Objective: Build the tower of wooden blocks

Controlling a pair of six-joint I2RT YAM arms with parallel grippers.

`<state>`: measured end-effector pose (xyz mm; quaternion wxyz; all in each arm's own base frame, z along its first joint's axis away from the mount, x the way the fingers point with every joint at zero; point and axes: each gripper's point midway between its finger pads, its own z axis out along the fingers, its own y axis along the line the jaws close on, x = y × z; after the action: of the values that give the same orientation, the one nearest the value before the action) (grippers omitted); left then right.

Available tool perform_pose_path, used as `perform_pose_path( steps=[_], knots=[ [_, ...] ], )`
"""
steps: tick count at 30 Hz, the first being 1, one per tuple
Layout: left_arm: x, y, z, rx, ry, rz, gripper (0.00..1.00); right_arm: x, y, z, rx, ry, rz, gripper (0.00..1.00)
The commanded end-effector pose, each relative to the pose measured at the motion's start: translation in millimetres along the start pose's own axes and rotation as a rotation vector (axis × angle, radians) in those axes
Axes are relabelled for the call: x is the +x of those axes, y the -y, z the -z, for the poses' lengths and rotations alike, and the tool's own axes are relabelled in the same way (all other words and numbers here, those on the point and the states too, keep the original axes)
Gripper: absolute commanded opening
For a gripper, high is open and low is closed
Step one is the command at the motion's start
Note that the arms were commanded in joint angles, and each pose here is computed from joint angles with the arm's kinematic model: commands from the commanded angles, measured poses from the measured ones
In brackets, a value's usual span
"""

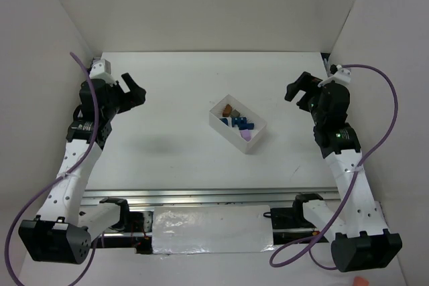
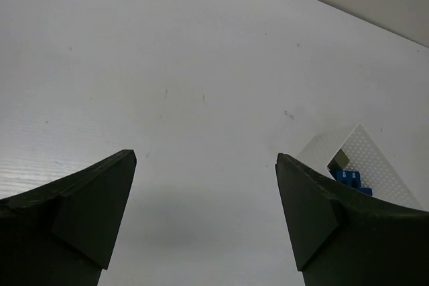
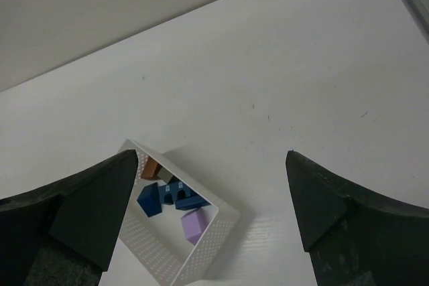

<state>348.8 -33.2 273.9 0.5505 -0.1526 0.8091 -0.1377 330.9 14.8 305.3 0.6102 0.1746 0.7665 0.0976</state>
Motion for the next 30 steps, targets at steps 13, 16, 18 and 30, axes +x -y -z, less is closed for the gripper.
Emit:
perform_pose_path(
  steps=[13,16,18,30],
  knots=[
    [11,6,2,0.066,-0.004,-0.011,0.99,86,-54,-40,-0.403,-0.35,0.35,0.96],
    [13,6,1,0.076,-0.011,-0.02,0.99,115,-68,-58,-0.475,-0.419,0.514,0.95],
    [16,6,1,0.08,-0.019,-0.034,0.99,129,-75,-65,-0.508,-0.455,0.596,0.94],
    [28,-3,-2,0.055,-0.041,-0.059,0.99,217,-51,-95,-0.476,-0.751,0.716,0.8]
  ],
)
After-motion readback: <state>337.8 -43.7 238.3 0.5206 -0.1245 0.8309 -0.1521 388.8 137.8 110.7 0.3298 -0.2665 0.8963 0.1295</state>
